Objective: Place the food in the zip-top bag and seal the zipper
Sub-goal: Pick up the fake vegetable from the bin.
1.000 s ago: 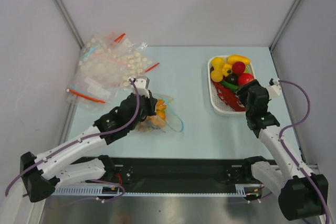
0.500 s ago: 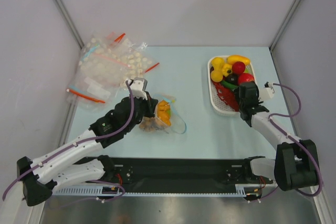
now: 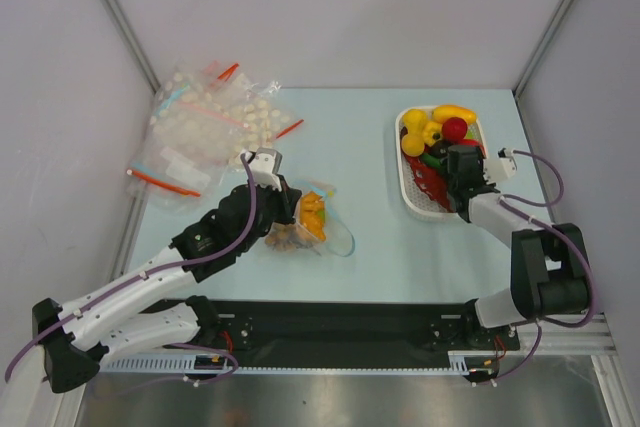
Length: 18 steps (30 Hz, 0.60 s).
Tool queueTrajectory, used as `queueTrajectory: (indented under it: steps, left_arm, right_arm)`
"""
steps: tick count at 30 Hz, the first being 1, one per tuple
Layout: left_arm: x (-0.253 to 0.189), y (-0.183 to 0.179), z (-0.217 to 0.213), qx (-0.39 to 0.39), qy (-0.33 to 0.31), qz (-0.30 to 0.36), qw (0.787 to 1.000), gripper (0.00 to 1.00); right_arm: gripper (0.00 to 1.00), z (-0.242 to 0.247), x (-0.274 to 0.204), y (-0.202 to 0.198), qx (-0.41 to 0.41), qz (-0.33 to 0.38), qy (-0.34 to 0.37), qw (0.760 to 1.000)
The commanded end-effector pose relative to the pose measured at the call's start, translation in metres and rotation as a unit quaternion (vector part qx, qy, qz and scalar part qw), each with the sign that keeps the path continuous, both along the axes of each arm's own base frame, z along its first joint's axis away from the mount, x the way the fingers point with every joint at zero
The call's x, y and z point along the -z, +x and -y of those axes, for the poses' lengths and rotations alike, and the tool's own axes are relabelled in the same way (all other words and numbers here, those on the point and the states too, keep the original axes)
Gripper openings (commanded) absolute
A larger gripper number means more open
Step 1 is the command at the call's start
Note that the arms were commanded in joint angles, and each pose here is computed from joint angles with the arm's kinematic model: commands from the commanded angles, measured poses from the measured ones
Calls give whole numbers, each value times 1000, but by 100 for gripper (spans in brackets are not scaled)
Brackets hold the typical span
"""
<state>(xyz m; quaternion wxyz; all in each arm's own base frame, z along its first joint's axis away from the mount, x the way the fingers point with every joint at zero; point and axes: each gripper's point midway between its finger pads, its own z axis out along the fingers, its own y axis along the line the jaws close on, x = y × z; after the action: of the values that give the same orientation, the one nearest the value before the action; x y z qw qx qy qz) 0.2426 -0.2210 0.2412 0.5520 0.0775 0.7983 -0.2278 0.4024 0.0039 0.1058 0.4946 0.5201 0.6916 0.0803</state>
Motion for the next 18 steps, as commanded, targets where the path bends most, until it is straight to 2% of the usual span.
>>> queueTrajectory:
  steps: [1, 11, 14, 15, 18]
  left_arm:
    - [-14, 3, 0, -5, -19, 17, 1000, 0]
    - [-15, 0, 0, -1, -26, 17, 1000, 0]
    - [-15, 0, -1, -1, -25, 16, 1000, 0]
    - [-16, 0, 0, -1, -26, 17, 1000, 0]
    - [-16, 0, -1, -1, -26, 17, 1000, 0]
  right_arm:
    - [66, 14, -18, 21, 49, 41, -5, 998]
    - [65, 13, 7, 45, 69, 38, 19, 997]
    - [51, 16, 11, 46, 79, 44, 16, 996]
    - [38, 17, 9, 46, 78, 50, 15, 996]
    - [26, 18, 0, 40, 77, 69, 16, 995]
